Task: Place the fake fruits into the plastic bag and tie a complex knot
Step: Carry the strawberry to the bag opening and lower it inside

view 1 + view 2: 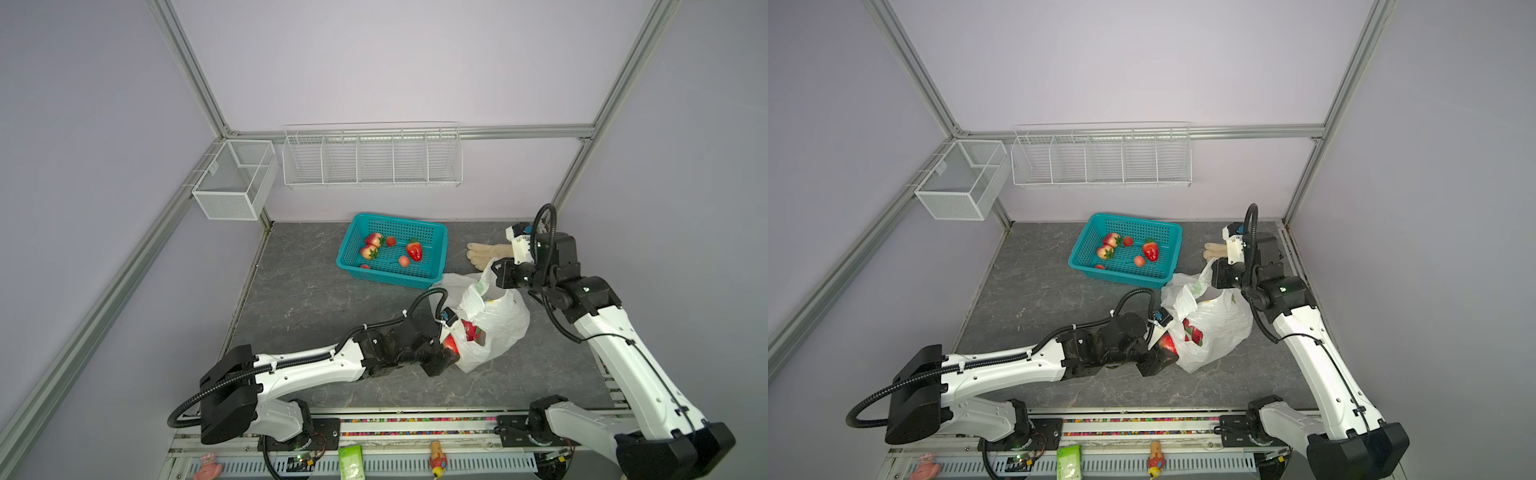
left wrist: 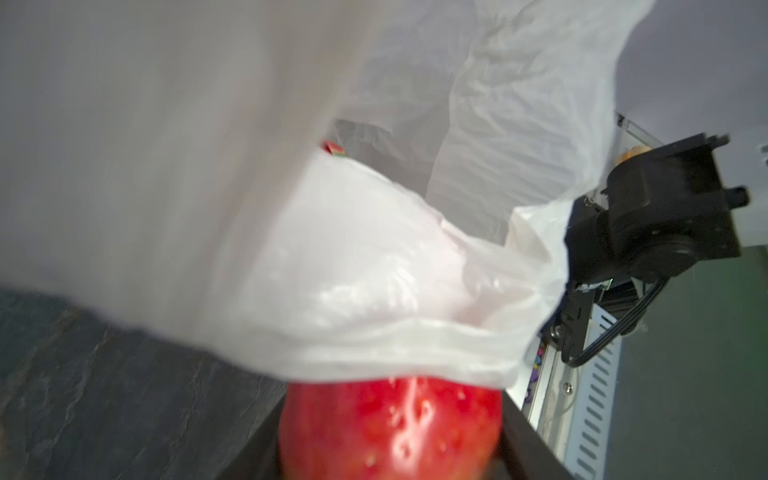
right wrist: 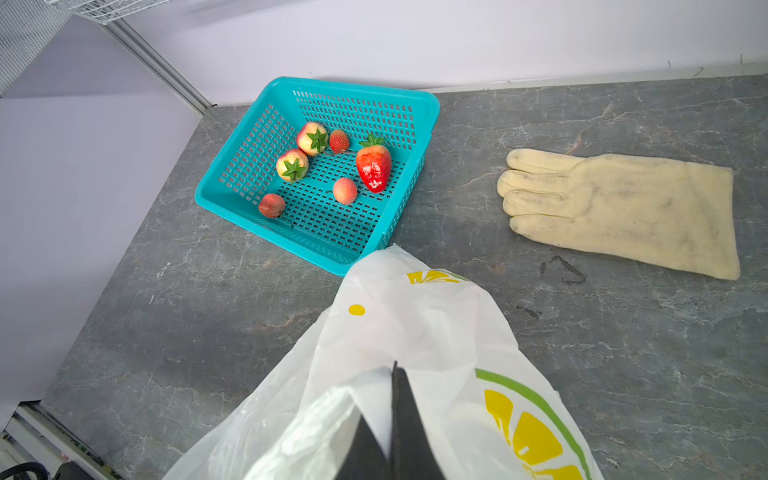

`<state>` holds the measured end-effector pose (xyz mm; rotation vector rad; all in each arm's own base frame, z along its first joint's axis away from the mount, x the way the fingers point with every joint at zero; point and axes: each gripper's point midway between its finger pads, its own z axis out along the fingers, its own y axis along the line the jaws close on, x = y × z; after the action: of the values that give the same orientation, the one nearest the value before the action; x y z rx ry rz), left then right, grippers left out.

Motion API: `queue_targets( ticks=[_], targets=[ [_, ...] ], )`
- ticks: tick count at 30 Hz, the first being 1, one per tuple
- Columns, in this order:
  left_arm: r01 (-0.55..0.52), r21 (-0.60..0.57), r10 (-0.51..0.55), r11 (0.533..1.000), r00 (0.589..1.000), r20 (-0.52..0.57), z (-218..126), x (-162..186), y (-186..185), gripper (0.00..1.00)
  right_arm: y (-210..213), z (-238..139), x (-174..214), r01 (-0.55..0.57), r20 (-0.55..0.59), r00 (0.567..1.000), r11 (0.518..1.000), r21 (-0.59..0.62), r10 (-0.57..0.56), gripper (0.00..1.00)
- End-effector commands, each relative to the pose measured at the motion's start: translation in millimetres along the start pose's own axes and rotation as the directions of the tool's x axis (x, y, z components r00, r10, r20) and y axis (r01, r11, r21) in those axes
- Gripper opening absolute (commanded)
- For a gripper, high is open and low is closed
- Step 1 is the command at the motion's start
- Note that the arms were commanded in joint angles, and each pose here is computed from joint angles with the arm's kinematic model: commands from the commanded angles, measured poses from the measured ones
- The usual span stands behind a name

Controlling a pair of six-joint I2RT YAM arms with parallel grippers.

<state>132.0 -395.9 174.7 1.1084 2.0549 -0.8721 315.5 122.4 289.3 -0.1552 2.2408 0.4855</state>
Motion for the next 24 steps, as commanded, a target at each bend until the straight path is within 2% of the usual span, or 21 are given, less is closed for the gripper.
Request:
queue_targets(
  ticks=[1,7,13,18,22,24],
  targets=[
    [0.018,0.055,-0.026,0.998,0.986,0.164,-6.3,-44.5,-13.8,0.36,0.6,-9.5,3.0,0.008,0.01,1.0,1.0,-0.008,-0.008,0.06],
    [0.065,0.134,-0.1,0.989,0.957,0.273,4.4,-82.1,-27.2,0.38,9.8,-9.8,18.7,-0.017,-0.034,0.999,0.997,-0.071,0.015,0.06],
    [0.15,0.099,-0.176,0.984,0.914,0.365,14.8,-108.6,-12.5,0.38,14.4,-23.3,22.0,-0.005,-0.027,1.0,0.996,-0.089,0.003,0.06],
    [0.215,-0.013,-0.196,0.976,0.91,0.364,45.2,-110.7,9.2,0.38,27.9,-27.3,23.0,-0.049,-0.016,0.999,0.984,-0.169,0.048,0.06],
    [0.257,-0.197,-0.181,0.946,0.923,0.338,63.2,-86.2,48.6,0.38,17.9,-32.8,20.7,-0.043,0.016,0.999,0.993,-0.109,0.045,0.06],
    [0.303,-0.228,-0.213,0.925,0.913,0.347,65.8,-79.1,68.0,0.38,15.6,-34.2,20.1,-0.04,0.027,0.999,0.994,-0.097,0.043,0.06]
  ],
)
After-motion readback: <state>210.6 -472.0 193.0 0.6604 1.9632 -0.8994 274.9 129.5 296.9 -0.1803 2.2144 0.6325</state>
